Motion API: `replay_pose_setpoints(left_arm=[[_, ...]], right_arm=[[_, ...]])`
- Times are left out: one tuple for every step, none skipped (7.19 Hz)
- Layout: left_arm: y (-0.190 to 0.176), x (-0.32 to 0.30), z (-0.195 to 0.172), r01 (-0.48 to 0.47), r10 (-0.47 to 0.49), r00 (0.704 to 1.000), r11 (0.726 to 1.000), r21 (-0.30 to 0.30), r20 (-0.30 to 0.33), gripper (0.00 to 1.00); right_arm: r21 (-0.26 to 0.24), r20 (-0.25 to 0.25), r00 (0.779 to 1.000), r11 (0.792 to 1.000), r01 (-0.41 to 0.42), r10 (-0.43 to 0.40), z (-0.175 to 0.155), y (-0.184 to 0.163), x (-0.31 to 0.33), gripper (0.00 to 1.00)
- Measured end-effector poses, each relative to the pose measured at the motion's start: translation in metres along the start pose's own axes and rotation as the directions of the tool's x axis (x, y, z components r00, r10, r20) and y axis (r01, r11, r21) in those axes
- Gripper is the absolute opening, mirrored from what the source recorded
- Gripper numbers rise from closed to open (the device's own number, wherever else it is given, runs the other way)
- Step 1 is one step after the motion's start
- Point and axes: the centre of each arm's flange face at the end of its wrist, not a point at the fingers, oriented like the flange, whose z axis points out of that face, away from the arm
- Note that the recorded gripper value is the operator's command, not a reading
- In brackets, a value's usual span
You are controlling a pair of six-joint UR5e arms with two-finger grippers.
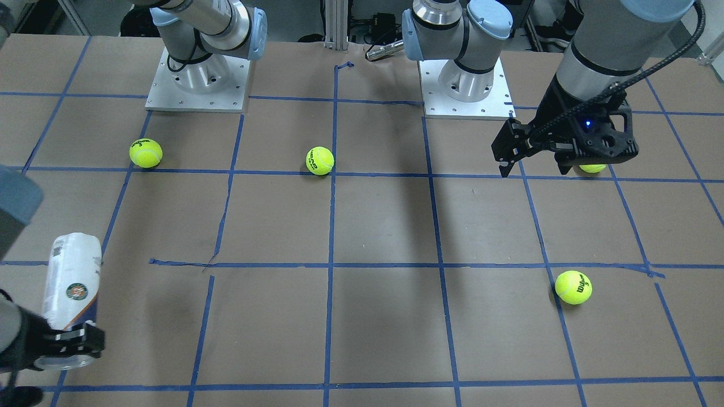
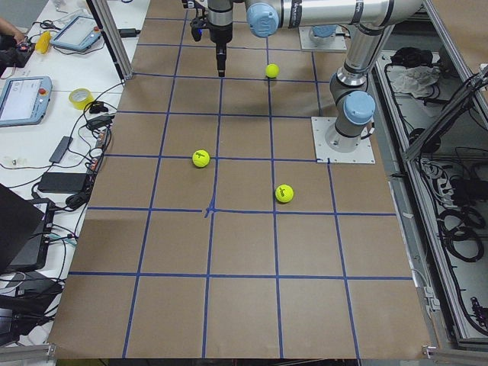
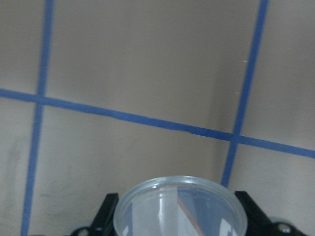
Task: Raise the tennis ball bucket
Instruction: 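Carry the tube with the right gripper toward the table centre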
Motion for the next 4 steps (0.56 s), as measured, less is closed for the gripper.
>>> replay_pose_setpoints(left_arm=[[0.0,-0.002,-0.001,0.003,-0.002,1.0,1.0,0.0,0.007,1.0],[-0.001,-0.005,-0.002,0.008,-0.008,1.0,1.0,0.001,0.01,1.0],[-0.003,-0.021,-0.004,0.032,-0.032,0.999,1.0,0.001,0.017,1.0],[-0.005,-0.047,-0.007,0.057,-0.057,0.998,0.998,-0.007,0.037,1.0]], right_arm=[[0.003,0.004,0.984,0.984,0.178,-0.178,-0.006,-0.005,-0.066,0.46],[0.022,0.0,0.935,0.935,0.354,-0.354,-0.014,-0.008,-0.127,0.46],[0.054,-0.025,0.86,0.859,0.51,-0.509,-0.024,-0.011,-0.194,0.46],[0.081,-0.056,0.775,0.771,0.632,-0.63,-0.027,-0.013,-0.261,0.49]])
